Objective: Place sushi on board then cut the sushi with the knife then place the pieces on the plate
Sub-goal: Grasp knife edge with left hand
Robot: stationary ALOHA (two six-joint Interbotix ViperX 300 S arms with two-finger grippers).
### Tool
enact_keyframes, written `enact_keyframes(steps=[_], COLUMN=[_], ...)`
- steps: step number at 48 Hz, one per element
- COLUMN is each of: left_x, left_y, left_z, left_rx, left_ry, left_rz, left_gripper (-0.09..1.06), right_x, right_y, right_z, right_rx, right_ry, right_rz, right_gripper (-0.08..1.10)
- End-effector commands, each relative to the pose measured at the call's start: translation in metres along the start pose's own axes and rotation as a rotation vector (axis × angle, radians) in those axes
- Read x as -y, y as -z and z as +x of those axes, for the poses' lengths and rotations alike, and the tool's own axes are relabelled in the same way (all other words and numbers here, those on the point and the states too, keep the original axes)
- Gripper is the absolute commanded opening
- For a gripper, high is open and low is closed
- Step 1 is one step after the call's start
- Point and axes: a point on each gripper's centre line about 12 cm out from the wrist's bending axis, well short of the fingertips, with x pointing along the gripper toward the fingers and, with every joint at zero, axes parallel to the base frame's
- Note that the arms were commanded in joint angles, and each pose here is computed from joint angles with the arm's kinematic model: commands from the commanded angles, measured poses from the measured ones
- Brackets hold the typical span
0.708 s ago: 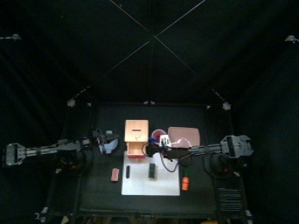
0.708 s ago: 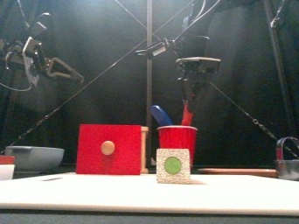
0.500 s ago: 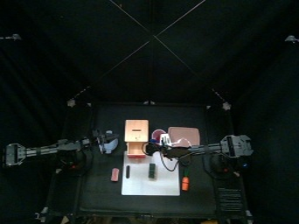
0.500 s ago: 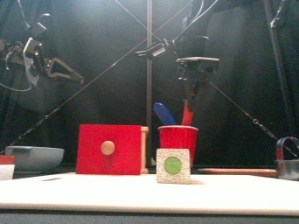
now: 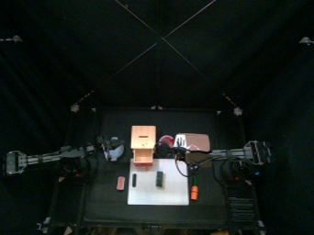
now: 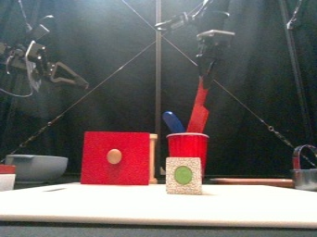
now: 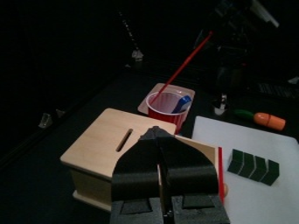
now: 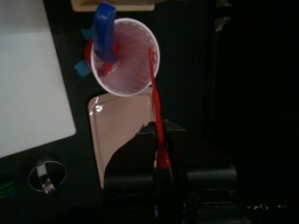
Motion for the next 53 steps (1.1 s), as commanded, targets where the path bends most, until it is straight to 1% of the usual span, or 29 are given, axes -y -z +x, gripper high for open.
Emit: enact_keyframes(steps=[1,4,9,12,15,17,20,22,23,25,26,30,34,35,37,38,40,44,45,48,51,53], left_x=[-0.001,-0.001,0.001,0.004,0.01,0.014,0.024,0.029,0.033,0.037,0.04,0.048,0.059,0.063,0.069,0.075,0.083,0.096,0.1,0.108,0.113,0.117], left_y=[-0.006,-0.006,-0.01,-0.013,-0.016,-0.017,-0.017,-0.017,-0.017,-0.017,-0.017,-0.018,-0.019,-0.019,-0.018,-0.017,-0.014,-0.009,-0.008,-0.008,-0.006,-0.001], left_z=[0.002,0.002,0.003,0.004,0.005,0.005,0.005,0.005,0.004,0.004,0.004,0.005,0.009,0.011,0.014,0.017,0.022,0.035,0.04,0.051,0.058,0.063], left_rx=[0.017,0.019,0.032,0.043,0.048,0.051,0.051,0.051,0.048,0.048,0.046,0.047,0.035,0.028,0.017,0.005,-0.015,-0.039,-0.04,-0.032,-0.023,-0.024], left_ry=[-0.004,-0.004,0.004,0.018,0.05,0.07,0.121,0.144,0.162,0.181,0.195,0.23,0.272,0.288,0.308,0.325,0.347,0.376,0.38,0.387,0.391,0.394], left_rz=[-0.001,-0.001,0.0,0.012,0.035,0.041,0.059,0.064,0.068,0.068,0.068,0.063,0.058,0.059,0.058,0.056,0.054,0.047,0.043,0.032,0.025,0.022], left_gripper=[0.08,0.08,0.08,0.08,0.08,0.08,0.08,0.08,0.09,0.11,0.13,0.23,0.39,0.44,0.51,0.57,0.66,0.83,0.88,0.97,1.02,1.02], right_x=[0.012,0.013,0.0,-0.011,-0.025,-0.034,-0.046,-0.052,-0.054,-0.059,-0.06,-0.066,-0.071,-0.072,-0.074,-0.073,-0.073,-0.073,-0.073,-0.072,-0.071,-0.07], right_y=[0.013,0.023,0.038,0.048,0.058,0.064,0.07,0.074,0.075,0.077,0.077,0.082,0.085,0.086,0.087,0.087,0.088,0.087,0.088,0.088,0.088,0.089], right_z=[-0.033,-0.042,-0.044,-0.038,-0.026,-0.017,-0.007,-0.003,-0.001,0.002,0.002,0.006,0.011,0.012,0.016,0.017,0.021,0.023,0.024,0.025,0.028,0.029], right_rx=[0.128,0.179,0.278,0.339,0.428,0.485,0.58,0.657,0.687,0.75,0.777,0.85,0.878,0.877,0.874,0.873,0.866,0.864,0.863,0.862,0.859,0.858], right_ry=[-0.03,-0.067,-0.199,-0.281,-0.358,-0.395,-0.449,-0.488,-0.502,-0.535,-0.549,-0.592,-0.612,-0.611,-0.612,-0.608,-0.604,-0.597,-0.597,-0.589,-0.58,-0.575], right_rz=[0.091,0.133,0.234,0.288,0.332,0.341,0.346,0.352,0.357,0.366,0.373,0.389,0.386,0.383,0.381,0.383,0.386,0.382,0.379,0.377,0.375,0.376], right_gripper=[0.4,0.4,0.4,0.4,0.4,0.4,0.4,0.4,0.4,0.4,0.4,0.4,0.4,0.4,0.4,0.4,0.4,0.4,0.4,0.4,0.4,0.4])
